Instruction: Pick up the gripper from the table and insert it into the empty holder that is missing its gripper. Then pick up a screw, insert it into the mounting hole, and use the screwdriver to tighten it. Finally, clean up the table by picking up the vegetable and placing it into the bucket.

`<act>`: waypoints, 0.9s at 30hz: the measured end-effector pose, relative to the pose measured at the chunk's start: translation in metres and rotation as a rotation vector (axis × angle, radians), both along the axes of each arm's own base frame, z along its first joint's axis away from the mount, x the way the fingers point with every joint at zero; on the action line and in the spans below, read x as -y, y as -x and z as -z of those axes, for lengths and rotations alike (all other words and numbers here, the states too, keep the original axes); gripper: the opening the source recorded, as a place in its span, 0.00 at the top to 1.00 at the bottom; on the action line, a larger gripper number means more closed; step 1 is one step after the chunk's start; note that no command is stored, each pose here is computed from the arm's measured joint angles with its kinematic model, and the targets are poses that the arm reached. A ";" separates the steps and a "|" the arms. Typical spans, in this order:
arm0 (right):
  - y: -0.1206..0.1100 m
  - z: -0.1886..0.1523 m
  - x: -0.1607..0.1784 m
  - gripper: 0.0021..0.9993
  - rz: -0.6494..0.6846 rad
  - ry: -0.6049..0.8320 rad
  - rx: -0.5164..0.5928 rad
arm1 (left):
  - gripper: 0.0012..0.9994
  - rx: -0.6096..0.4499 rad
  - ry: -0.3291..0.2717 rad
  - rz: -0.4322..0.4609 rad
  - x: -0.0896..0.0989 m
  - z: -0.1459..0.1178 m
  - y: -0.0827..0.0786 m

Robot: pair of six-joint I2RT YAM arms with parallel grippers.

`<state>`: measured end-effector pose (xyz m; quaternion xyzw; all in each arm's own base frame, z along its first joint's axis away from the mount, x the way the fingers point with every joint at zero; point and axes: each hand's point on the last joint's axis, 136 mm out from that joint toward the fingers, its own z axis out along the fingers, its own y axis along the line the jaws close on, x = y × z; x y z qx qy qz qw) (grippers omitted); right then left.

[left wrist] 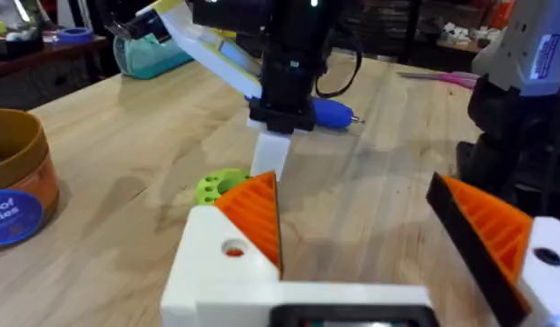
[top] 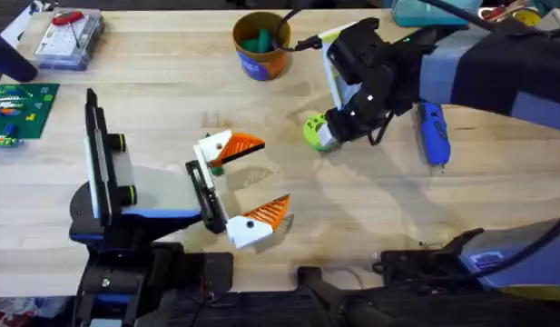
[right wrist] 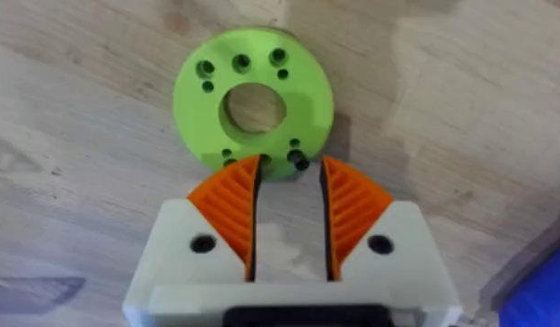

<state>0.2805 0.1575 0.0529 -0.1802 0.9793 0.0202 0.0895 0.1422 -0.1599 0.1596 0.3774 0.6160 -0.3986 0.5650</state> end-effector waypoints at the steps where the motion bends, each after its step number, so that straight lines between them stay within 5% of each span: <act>1: 0.000 0.000 0.000 0.63 0.000 0.000 0.000 | 0.01 -0.001 0.000 0.000 0.000 0.000 0.000; 27: -0.006 -0.001 -0.002 0.65 0.001 -0.008 0.023 | 0.01 0.000 0.000 0.000 0.000 0.000 0.000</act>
